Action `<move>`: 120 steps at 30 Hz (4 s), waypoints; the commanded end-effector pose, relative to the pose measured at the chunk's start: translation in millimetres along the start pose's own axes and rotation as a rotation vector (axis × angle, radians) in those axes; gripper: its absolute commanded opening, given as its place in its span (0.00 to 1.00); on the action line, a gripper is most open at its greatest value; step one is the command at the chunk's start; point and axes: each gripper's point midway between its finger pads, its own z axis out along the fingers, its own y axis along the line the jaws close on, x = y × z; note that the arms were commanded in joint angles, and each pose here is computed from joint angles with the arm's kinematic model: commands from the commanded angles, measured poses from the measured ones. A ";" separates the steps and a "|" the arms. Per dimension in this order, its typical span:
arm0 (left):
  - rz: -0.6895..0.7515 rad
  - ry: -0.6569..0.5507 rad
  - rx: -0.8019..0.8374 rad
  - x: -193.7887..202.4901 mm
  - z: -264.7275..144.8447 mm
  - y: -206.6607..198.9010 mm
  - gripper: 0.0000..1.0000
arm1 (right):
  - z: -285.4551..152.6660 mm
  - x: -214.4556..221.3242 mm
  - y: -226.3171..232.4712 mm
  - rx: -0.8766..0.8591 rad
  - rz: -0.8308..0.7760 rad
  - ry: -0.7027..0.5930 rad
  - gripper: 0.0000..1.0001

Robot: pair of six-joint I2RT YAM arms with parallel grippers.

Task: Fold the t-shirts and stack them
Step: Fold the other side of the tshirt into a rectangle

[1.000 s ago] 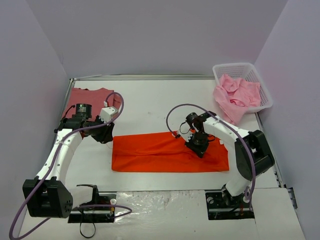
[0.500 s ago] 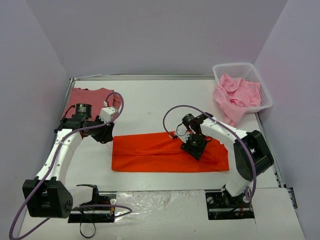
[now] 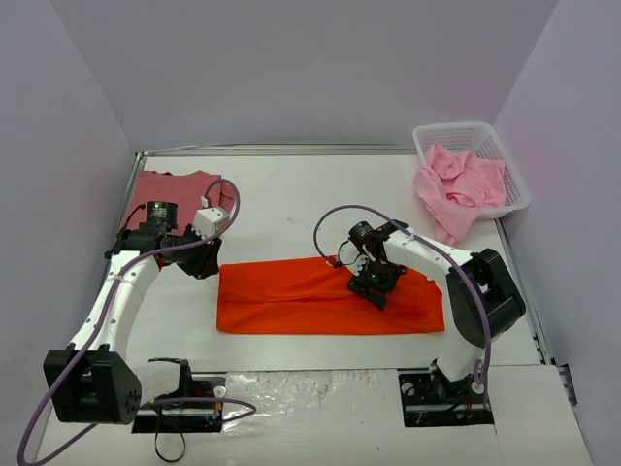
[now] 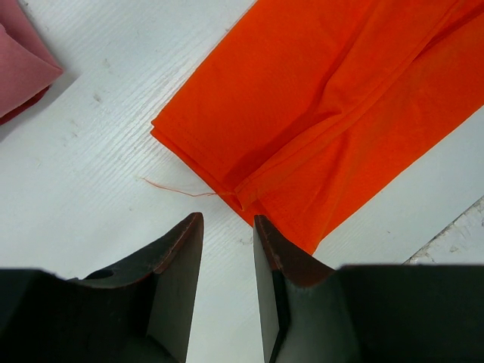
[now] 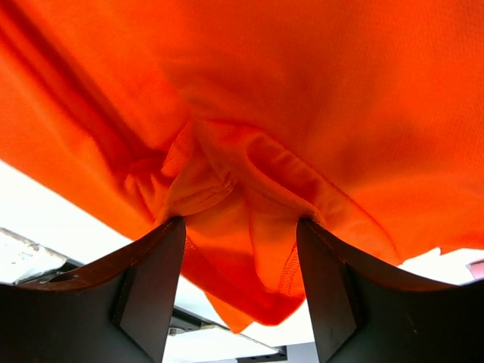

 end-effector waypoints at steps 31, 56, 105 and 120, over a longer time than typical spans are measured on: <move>0.020 -0.038 -0.016 -6.2 -9.0 1.6 0.32 | -17.3 -6.0 -11.2 0.075 0.031 -0.022 0.35; 0.019 -0.041 -0.011 -6.1 -9.7 1.1 0.32 | -10.9 -1.7 8.6 -0.049 -0.019 0.007 0.06; 0.016 -0.037 -0.012 -5.6 -8.9 2.2 0.32 | 18.6 -15.8 1.8 -0.065 -0.012 0.061 0.27; 0.017 -0.040 -0.012 -6.3 -9.2 2.1 0.32 | 3.1 -15.8 -2.1 -0.024 -0.004 0.034 0.00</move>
